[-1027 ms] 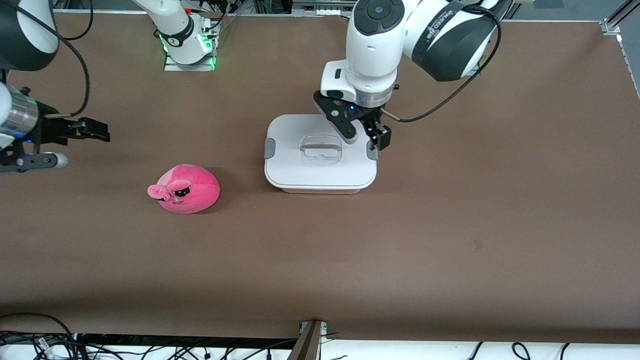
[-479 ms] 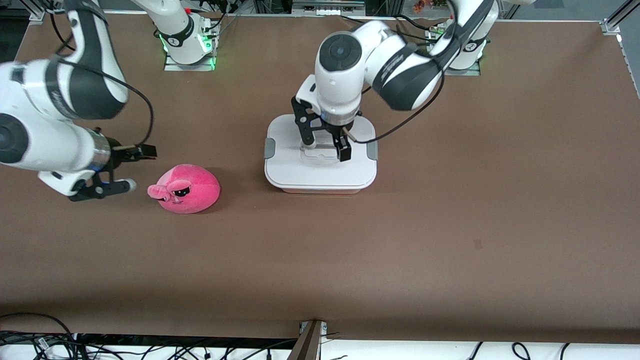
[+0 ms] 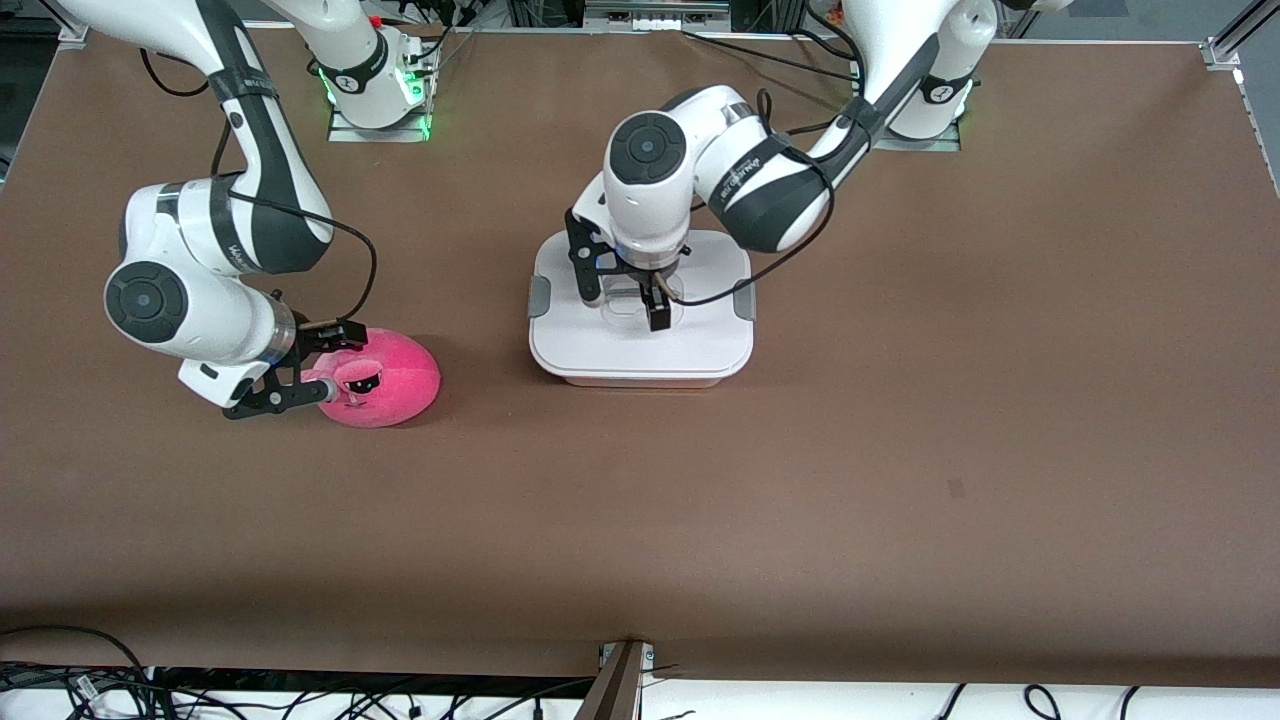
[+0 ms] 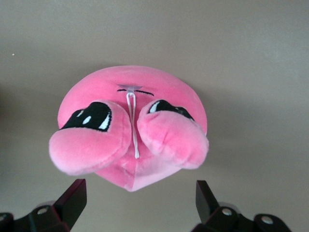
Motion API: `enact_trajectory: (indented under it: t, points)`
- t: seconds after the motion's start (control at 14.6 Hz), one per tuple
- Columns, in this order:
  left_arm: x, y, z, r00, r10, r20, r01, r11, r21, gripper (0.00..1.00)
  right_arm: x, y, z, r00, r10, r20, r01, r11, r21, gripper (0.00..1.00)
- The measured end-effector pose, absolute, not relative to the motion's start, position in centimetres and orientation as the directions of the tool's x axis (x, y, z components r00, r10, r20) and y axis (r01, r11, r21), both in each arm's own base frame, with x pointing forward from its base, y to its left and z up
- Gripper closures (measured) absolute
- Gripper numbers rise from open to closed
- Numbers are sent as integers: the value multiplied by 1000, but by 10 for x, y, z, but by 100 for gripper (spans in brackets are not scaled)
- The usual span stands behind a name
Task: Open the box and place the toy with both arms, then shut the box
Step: 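Grasp the lid handle with the left gripper while the right gripper reaches the toy, then lift the lid off with the left gripper while the right gripper grasps the toy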
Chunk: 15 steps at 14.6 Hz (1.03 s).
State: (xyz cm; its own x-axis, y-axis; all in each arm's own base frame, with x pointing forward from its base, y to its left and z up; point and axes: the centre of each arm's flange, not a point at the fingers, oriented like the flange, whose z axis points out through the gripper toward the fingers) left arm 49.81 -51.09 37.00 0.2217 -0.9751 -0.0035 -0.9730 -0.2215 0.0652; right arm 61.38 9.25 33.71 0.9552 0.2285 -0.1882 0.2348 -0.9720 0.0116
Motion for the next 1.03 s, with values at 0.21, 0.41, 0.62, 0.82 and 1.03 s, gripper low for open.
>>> enact_trajectory:
  t: [0.21, 0.41, 0.62, 0.82, 1.03]
  points:
    - [489, -521, 361, 204, -979, 2, -977, -203, 67, 19, 610, 92, 321, 959, 231, -162, 236, -972, 13, 0]
    - [491, -520, 356, 206, -979, 0, -976, -206, 69, 50, 609, 92, 312, 963, 234, -137, 238, -971, 14, 0]
    - [491, -520, 357, 207, -978, 2, -976, -206, 68, 80, 612, 93, 308, 966, 235, -111, 238, -971, 15, 2]
    - [493, -520, 361, 194, -981, 9, -979, -193, 62, 93, 614, 100, 297, 965, 245, -99, 247, -969, 12, 19]
    - [490, -523, 378, 189, -981, 29, -981, -188, 47, 93, 613, 109, 295, 962, 256, -93, 258, -966, 8, 50]
